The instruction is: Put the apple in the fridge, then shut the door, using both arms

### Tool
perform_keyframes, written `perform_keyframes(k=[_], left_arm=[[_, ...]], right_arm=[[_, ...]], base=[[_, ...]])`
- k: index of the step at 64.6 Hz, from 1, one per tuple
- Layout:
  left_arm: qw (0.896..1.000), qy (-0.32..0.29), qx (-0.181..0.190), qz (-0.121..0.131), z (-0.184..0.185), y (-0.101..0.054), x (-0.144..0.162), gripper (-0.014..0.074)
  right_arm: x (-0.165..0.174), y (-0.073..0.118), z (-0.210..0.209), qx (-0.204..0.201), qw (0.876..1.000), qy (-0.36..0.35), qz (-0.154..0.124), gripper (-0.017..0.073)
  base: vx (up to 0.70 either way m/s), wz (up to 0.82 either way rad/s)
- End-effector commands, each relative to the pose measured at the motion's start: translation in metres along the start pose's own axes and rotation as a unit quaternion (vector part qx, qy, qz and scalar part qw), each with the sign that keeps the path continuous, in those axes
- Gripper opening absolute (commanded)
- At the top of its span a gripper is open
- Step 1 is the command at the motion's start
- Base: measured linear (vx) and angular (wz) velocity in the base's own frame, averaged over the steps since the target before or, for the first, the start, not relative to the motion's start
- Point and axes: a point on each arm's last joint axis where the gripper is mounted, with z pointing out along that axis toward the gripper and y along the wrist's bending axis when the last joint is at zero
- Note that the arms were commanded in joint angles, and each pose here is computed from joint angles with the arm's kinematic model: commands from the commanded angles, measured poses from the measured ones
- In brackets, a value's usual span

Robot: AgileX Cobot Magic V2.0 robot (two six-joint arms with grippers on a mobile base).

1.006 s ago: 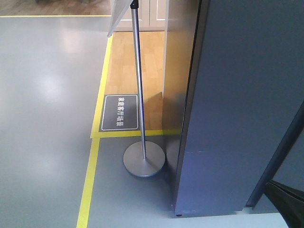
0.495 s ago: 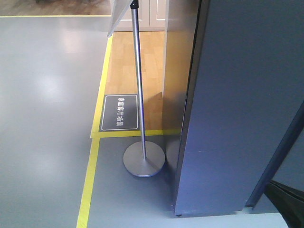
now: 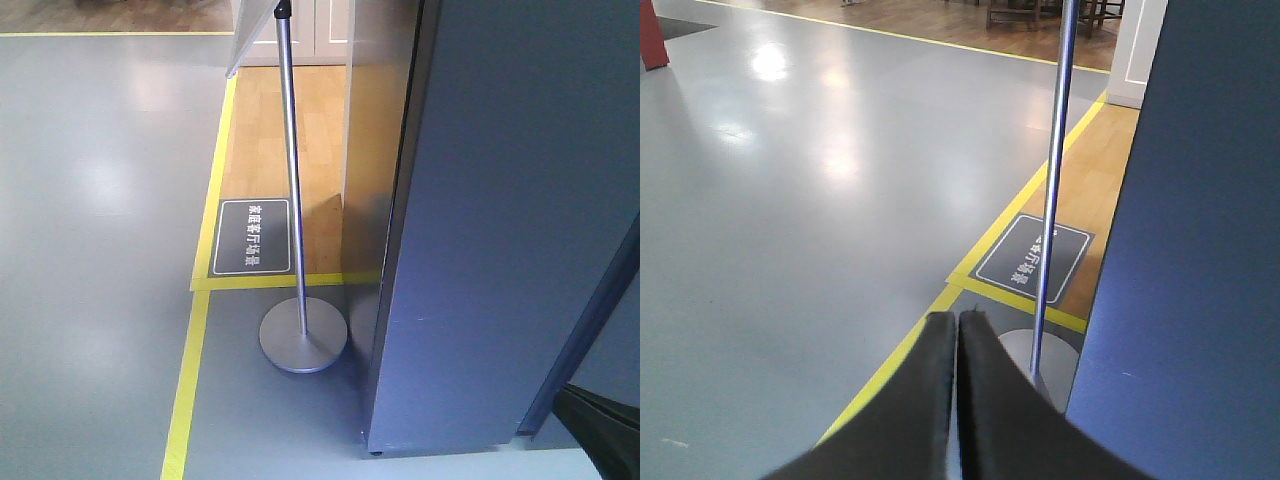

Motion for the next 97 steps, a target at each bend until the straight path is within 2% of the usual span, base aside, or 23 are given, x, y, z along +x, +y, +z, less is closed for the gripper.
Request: perform_keyframes(k=[1,86,89,97], left_arm=[[0.999,-0.035,0.012,-0.001,-0.0007,-0.0019,0.0017,-0.0007],[0.999,-0.042,0.013,-0.002,-0.0008,-0.0021,0.0001,-0.0007],[0.999,-0.042,0.013,-0.002,-0.0008,-0.0021,0.0001,-0.0007],[0.999,-0.042,0.013,-0.002,-0.0008,-0.0021,0.0001,-0.0007]], right_arm=[[-0.011,-0.0022,-0.0014,0.011,1.0,-0.021,0.007,-0.0003],[-0.0107,-0.0017,-0.0014,0.008,1.0,-0.02,0.007,-0.0003],[-0.0104,-0.0019,-0.0014,0.009,1.0,-0.018,0.003,-0.0003],[-0.0065,-0.002,-0.0048,0.019,0.999,-0.001,-0.036,-0.0003]], base=[[0.0,0.0],[0.0,0.0],[0.0,0.0],[0.0,0.0]])
